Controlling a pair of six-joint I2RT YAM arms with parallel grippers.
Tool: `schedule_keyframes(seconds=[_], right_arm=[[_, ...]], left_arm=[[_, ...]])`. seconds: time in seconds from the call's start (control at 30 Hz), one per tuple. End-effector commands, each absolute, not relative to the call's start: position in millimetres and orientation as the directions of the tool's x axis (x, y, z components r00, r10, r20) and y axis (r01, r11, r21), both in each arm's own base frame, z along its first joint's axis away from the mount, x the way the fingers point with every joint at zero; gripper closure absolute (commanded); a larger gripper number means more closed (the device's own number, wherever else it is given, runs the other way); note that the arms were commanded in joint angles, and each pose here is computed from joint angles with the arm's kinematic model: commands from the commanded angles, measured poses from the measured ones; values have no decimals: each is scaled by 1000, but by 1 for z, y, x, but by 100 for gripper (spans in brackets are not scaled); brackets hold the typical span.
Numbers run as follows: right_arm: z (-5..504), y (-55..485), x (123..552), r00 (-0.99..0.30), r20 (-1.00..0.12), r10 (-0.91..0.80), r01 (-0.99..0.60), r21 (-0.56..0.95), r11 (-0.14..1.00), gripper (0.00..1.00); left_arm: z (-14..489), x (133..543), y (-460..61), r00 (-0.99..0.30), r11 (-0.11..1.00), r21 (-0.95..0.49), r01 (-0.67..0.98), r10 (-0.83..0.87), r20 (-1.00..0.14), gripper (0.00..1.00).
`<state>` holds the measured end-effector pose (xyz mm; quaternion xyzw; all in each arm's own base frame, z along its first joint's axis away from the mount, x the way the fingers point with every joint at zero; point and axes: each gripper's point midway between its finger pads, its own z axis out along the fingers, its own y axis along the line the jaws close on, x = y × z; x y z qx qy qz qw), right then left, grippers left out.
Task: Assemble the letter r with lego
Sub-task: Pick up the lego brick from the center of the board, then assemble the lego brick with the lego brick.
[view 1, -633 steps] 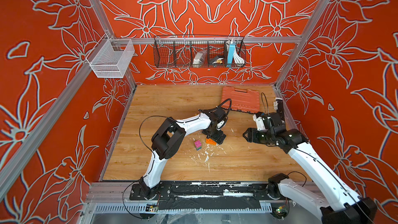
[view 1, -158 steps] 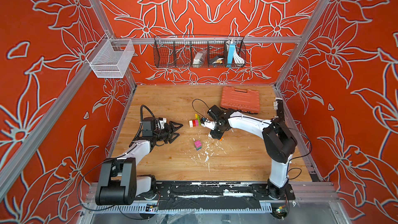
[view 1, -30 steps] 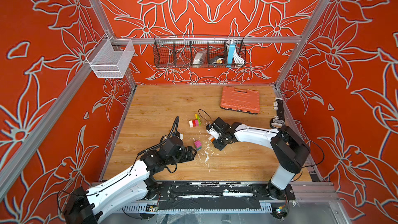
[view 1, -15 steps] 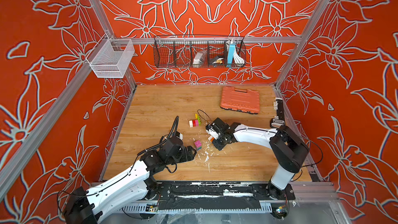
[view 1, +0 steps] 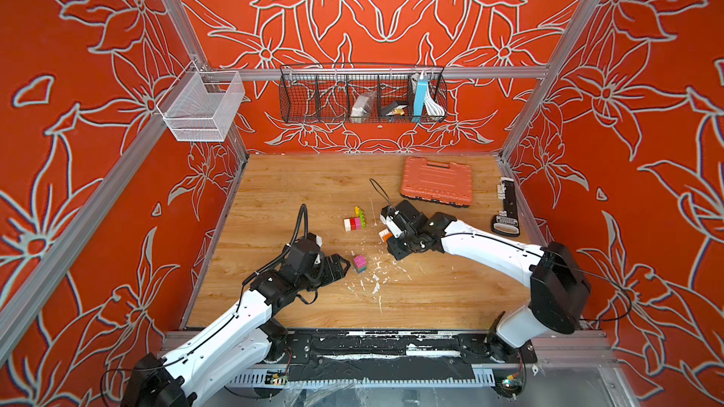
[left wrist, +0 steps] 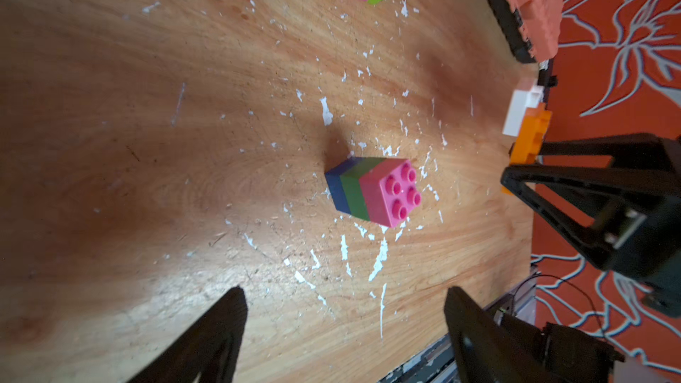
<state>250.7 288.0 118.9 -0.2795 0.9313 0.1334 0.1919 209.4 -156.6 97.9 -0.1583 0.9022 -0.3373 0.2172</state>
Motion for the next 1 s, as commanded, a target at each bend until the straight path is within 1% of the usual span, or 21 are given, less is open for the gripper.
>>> schedule_keyframes(seconds=[0.0,0.1,0.23,0.4,0.47,0.57,0.73,0.97], right_arm=[[125,291,231,-810,-359,-465,-556,213,804,100],[131,300,233,-823,-345,-451,-543,248,802,100],[129,314,230,-860,-265,-437,-502,277,819,100],[123,329,224,-859,-233,-456,-499,183,847,100],[120,340,220,-858,-223,-462,-503,181,845,100],[116,359,212,-855,-211,-473,-513,222,829,100],[105,373,208,-852,-178,-493,-522,221,824,100],[97,378,210,-858,-148,-492,-514,211,832,100]], left_arm=[[105,216,-166,-870,632,-766,-117,-437,-227,16],[104,223,-165,-866,577,-804,-144,-466,-179,17],[101,230,-161,-856,519,-837,-175,-501,-131,18],[100,236,-149,-836,458,-864,-212,-543,-83,18],[99,238,-144,-826,431,-874,-226,-560,-62,18],[98,239,-137,-814,400,-883,-244,-579,-37,19],[98,238,-130,-804,388,-886,-253,-594,-30,19],[96,236,-129,-804,389,-884,-258,-594,-27,19]])
